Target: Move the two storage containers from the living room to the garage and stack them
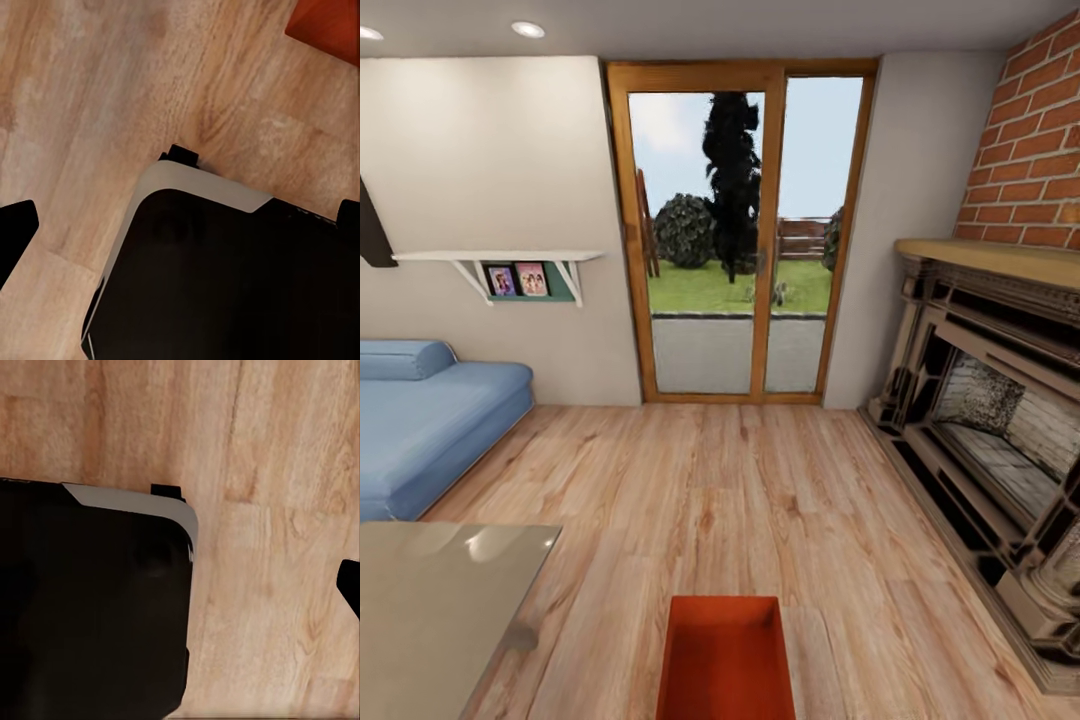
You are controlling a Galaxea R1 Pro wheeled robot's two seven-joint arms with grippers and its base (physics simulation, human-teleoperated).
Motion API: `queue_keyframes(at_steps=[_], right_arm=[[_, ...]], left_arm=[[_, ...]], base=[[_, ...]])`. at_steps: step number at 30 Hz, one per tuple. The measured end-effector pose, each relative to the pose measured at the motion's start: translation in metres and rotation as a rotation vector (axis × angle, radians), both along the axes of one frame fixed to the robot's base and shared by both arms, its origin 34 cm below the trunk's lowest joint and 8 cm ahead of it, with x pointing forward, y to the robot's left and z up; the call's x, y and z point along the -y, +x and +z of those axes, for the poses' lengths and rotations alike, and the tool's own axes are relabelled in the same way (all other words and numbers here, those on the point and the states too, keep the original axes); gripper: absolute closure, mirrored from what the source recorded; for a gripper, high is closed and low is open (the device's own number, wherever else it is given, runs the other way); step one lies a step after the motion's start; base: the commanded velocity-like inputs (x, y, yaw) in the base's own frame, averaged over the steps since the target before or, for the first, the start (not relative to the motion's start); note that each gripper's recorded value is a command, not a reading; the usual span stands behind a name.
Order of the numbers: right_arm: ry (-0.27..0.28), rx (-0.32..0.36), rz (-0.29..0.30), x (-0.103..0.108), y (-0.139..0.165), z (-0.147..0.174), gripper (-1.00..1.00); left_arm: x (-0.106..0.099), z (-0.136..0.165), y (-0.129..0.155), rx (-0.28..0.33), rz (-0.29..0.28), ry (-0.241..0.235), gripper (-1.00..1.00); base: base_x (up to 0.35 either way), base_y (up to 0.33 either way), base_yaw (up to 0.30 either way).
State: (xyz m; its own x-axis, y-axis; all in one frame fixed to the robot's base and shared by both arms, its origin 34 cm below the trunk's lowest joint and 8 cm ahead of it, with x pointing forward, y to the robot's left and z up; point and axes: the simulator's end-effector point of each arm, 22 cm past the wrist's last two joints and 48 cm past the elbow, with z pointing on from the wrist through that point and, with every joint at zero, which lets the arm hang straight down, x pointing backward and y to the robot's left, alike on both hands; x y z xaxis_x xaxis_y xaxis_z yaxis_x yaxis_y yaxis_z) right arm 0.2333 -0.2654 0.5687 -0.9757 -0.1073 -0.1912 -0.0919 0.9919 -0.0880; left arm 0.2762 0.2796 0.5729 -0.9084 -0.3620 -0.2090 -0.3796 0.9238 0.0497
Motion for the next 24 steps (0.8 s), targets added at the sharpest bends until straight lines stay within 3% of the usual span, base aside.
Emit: queue_keyframes(at_steps=[11, 24], right_arm=[[-0.002, -0.013, 0.004, 0.001, -0.005, -0.001, -1.0], [-0.004, -0.034, 0.019, 0.002, -0.012, -0.003, -1.0]], left_arm=[[0.0, -0.002, -0.005, -0.013, 0.0, 0.0, -1.0], [0.0, -0.004, -0.012, -0.032, 0.0, 0.0, -1.0]], base=[[0.0, 0.0, -0.189], [0.0, 0.0, 0.007]])
